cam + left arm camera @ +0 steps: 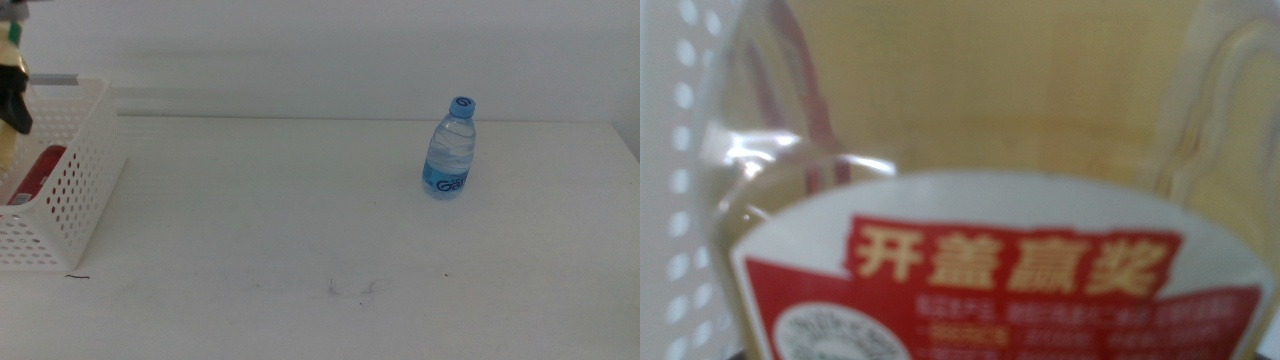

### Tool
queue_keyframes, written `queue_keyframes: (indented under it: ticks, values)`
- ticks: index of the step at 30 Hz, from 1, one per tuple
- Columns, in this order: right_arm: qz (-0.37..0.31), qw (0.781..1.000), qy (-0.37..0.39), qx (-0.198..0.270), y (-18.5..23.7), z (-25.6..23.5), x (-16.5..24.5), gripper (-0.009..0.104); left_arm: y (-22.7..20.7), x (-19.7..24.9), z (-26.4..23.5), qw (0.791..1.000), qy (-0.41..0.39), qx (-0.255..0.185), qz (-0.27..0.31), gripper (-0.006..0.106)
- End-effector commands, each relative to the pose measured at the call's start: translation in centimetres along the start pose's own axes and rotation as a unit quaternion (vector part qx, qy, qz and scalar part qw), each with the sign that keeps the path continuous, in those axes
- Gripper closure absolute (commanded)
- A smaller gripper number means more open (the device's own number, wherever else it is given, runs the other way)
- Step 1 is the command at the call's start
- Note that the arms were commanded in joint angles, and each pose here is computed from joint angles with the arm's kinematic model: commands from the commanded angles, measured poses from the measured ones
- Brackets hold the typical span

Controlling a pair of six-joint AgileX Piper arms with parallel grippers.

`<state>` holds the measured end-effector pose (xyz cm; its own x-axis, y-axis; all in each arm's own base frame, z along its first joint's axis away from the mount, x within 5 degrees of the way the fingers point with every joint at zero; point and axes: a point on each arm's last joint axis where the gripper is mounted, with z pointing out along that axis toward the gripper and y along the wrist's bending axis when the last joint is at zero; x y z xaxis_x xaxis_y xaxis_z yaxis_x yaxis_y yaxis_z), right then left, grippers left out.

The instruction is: Use arms to grab the bottles and put them into the dustbin to the left of the table.

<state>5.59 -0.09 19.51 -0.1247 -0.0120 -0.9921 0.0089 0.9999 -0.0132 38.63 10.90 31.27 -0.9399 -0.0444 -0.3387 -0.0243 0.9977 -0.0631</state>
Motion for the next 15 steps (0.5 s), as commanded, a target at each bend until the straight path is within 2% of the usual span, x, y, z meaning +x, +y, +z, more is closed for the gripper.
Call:
queue_keyframes:
  ticks: [1,3,4,6,9,10,15]
  values:
    - [-0.004,1.0,-0.005,-0.002,0.0,0.0,0.0,0.003,0.0,-0.7,0.1,1.0,-0.019,0.004,-0.01,0.097]
    - [-0.004,1.0,-0.005,-0.002,0.0,0.0,0.0,0.003,0.1,-0.7,1.2,1.0,-0.004,0.011,-0.014,0.086]
    - [-0.004,1.0,-0.005,-0.002,0.0,0.0,0.0,0.003,0.1,-0.8,1.8,1.0,0.001,0.017,-0.019,0.076]
    - [-0.004,1.0,-0.005,-0.002,0.0,0.0,0.0,0.003,0.2,-0.8,2.5,1.0,0.008,0.022,-0.019,0.054]
    - [-0.004,1.0,-0.005,-0.002,0.0,0.0,0.0,0.003,0.4,-0.8,3.3,1.0,0.017,0.022,-0.005,0.012]
    - [-0.004,1.0,-0.005,-0.002,0.0,0.0,0.0,0.003,0.4,-0.8,3.5,1.0,0.018,0.024,-0.006,0.006]
    - [-0.004,1.0,-0.005,-0.002,0.0,0.0,0.0,0.003,0.1,-0.9,2.8,0.999,0.008,0.031,-0.009,0.007]
